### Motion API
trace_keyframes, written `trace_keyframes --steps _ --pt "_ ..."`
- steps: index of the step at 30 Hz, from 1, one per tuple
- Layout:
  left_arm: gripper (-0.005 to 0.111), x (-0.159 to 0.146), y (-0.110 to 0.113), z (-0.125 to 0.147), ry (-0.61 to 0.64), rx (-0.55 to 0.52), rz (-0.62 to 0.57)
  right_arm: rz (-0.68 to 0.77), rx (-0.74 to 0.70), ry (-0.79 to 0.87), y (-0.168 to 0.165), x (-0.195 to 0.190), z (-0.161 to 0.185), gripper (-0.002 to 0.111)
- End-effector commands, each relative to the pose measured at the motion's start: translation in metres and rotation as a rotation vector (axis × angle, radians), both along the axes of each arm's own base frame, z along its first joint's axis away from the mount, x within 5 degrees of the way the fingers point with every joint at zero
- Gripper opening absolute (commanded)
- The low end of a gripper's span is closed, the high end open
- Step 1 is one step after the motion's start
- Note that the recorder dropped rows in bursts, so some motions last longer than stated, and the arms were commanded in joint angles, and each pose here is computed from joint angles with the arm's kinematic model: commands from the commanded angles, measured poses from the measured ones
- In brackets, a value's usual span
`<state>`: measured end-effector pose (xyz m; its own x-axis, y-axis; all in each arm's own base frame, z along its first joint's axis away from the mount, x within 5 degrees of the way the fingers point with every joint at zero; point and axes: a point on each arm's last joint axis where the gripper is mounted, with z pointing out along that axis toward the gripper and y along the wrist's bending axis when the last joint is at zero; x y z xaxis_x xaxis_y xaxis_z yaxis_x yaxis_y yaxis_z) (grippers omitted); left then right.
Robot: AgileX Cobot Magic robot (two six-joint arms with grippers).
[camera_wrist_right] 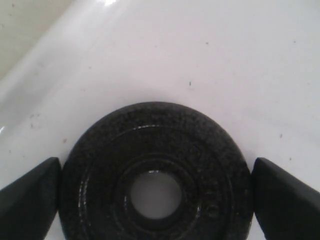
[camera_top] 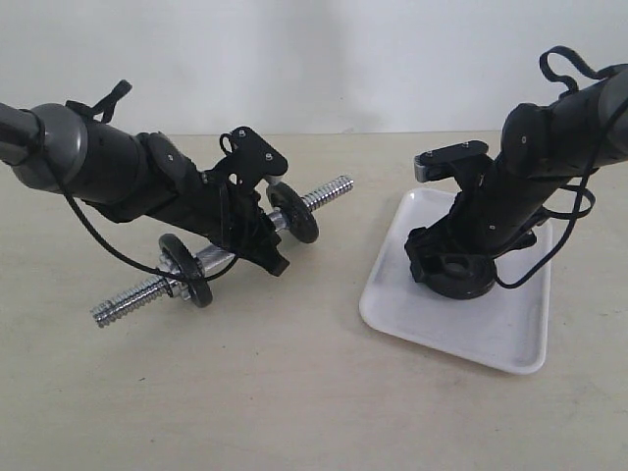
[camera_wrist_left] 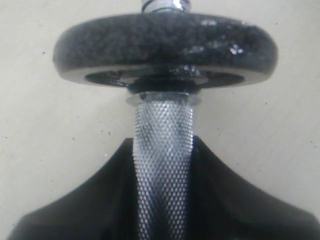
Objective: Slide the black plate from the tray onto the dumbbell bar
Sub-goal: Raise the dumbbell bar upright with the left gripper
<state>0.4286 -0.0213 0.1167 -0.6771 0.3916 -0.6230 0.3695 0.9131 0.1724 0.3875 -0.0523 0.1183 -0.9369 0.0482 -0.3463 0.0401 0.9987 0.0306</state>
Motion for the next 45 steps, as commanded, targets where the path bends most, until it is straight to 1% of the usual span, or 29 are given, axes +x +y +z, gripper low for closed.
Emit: trace_keyframes --steps 1,22,34,37,45 --pt "0.004 -0.02 0.002 0.146 -0.365 -0.02 0.036 -0.025 0.032 0.035 0.002 -0.004 -0.007 0.0" --pt "0.004 -0.02 0.002 0.146 -0.364 -0.021 0.035 -0.028 0.035 0.034 0.002 -0.004 -0.007 0.0" --pt "0.004 -0.02 0.001 0.145 -0.348 -0.03 0.022 -0.021 0.052 0.007 0.004 -0.002 -0.003 0.0" --pt "0.004 -0.021 0.0 0.144 -0.34 -0.027 0.011 -0.022 0.046 -0.037 0.004 -0.002 0.013 0.0" --pt "0.004 -0.022 -0.002 0.143 -0.32 -0.038 -0.005 -0.005 0.002 -0.254 0.004 -0.008 0.086 0.0"
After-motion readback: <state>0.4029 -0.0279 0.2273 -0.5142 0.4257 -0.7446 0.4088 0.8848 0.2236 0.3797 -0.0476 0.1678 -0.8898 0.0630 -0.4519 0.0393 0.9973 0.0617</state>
